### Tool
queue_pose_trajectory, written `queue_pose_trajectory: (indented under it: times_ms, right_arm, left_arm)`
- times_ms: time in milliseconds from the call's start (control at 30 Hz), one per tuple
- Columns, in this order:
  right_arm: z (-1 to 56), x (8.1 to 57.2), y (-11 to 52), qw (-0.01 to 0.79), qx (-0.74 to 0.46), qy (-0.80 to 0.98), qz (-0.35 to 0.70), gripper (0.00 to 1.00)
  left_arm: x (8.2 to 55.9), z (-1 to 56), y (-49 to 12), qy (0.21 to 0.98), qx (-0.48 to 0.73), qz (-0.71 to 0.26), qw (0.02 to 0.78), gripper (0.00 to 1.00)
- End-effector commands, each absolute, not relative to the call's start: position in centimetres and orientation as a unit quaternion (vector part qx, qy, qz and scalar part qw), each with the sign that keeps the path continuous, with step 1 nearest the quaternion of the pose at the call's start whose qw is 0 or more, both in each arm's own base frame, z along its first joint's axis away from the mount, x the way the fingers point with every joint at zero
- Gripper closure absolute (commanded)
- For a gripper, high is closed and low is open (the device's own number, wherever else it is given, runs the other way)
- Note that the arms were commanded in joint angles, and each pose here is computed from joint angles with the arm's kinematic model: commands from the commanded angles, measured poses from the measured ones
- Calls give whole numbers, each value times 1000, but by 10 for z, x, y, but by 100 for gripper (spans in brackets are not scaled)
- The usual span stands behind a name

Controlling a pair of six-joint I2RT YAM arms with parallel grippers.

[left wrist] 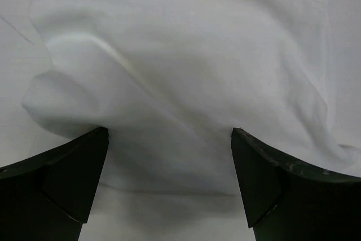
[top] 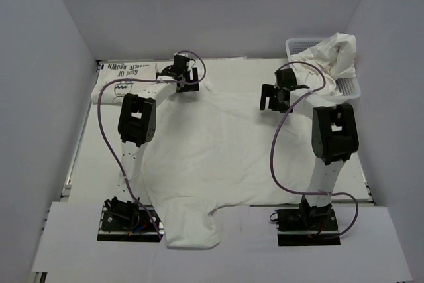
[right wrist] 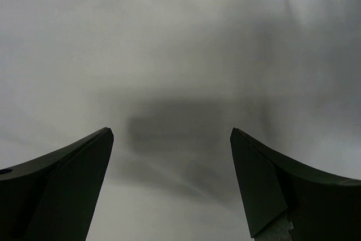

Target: Fold and stack the t-shirts

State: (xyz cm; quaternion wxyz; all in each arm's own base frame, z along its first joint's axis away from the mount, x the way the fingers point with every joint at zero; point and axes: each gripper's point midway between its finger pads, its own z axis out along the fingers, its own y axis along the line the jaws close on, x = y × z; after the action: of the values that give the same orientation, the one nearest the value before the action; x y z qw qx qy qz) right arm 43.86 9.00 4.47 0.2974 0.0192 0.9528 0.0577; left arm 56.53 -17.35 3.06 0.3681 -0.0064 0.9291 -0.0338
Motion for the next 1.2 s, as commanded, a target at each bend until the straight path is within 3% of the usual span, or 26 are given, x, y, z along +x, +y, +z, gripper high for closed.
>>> queue_pose_trajectory:
  times_ms: [0, 300, 633, 833, 967, 1033, 1067, 1100, 1133, 1167]
  right_arm:
    - [47, 460, 103, 299, -4, 953, 52, 10]
    - [3, 507, 105, 252, 19, 967, 21, 10]
    - [29, 583, 110, 324, 16, 945, 31, 10]
    - [103, 591, 129, 391, -8, 918, 72, 10]
    - [153, 574, 136, 423, -36, 901, 87, 10]
    - [185, 555, 140, 447, -41, 888, 95, 10]
    - [201, 544, 139, 458, -42, 882, 98, 10]
    - [160, 520, 138, 419, -44, 903, 90, 10]
    - [156, 510, 141, 414, -35, 905, 88, 10]
    - [159, 489, 129, 417, -19, 907, 63, 10]
  left_arm:
    - [564, 13, -142, 943, -53, 2, 330, 0]
    - [610, 6, -97, 931, -124, 2, 343, 0]
    - [681, 50, -114, 879, -84, -50, 466, 0]
    - [698, 115, -142, 840, -49, -129, 525, 0]
    - [688, 187, -149, 815, -42, -161, 555, 0]
    - [668, 180, -150, 830, -37, -165, 531, 0]
    - [651, 213, -157, 823, -30, -172, 540, 0]
    - [637, 213, -164, 831, -18, -169, 530, 0]
    - [618, 187, -165, 853, -16, -163, 495, 0]
    - [593, 199, -168, 863, -11, -162, 478, 0]
